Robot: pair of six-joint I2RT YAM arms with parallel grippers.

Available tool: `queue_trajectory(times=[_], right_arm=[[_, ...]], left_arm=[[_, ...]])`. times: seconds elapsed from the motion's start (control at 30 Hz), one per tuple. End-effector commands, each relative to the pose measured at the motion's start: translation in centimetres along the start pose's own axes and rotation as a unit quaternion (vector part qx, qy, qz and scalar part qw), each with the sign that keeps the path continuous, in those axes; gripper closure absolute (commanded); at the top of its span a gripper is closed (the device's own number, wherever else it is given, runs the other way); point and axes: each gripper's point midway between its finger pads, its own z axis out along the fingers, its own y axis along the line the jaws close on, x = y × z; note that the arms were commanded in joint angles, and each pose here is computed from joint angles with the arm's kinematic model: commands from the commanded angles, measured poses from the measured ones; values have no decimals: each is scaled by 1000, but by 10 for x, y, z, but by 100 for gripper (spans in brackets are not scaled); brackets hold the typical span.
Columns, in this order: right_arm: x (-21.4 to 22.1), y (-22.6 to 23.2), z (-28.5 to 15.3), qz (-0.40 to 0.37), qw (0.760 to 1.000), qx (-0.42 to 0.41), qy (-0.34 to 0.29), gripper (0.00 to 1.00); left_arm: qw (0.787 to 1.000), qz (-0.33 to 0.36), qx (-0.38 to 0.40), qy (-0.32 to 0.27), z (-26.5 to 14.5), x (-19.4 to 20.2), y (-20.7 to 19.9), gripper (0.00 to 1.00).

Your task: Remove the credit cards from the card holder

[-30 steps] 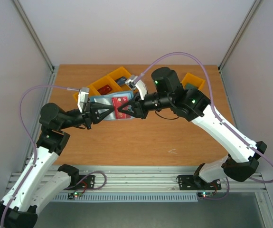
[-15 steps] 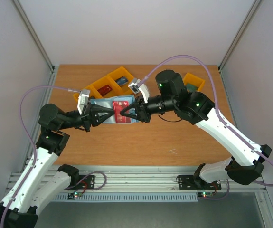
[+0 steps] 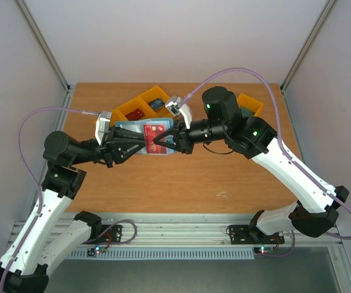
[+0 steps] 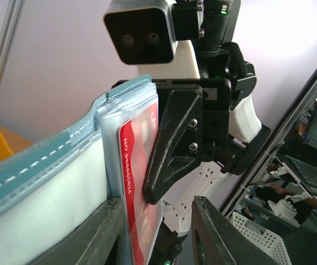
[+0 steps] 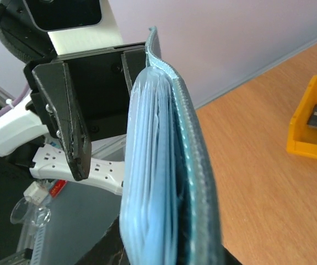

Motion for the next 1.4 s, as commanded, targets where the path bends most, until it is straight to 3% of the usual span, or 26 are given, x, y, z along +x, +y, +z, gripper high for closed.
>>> queue_trajectory(times=[0.0, 0.2, 0.37, 0.67, 0.87, 1.2, 1.37], right_arm=[[8, -12, 8, 23, 999, 14, 22, 99], [16, -21, 6, 26, 998, 40, 34, 99], [14, -48, -9, 54, 992, 109, 15, 99], [18, -48, -7, 90, 992, 83, 23, 99], [12, -42, -2, 79, 994, 70, 21, 99], [10, -37, -1, 75, 995, 62, 27, 99], [12, -33, -4, 73, 995, 56, 30, 99]], left_arm=[[1000, 10, 1, -21, 3, -21, -8, 62], [999, 7, 20, -44, 4, -44, -21, 54], [998, -1, 11, -58, 0, -53, -21, 50], [999, -29, -14, -43, 4, -41, -3, 58], [998, -62, -10, 3, 23, -16, 8, 59], [985, -87, -151, 8, 17, 7, 63, 60], [984, -91, -155, 16, 16, 13, 65, 60]])
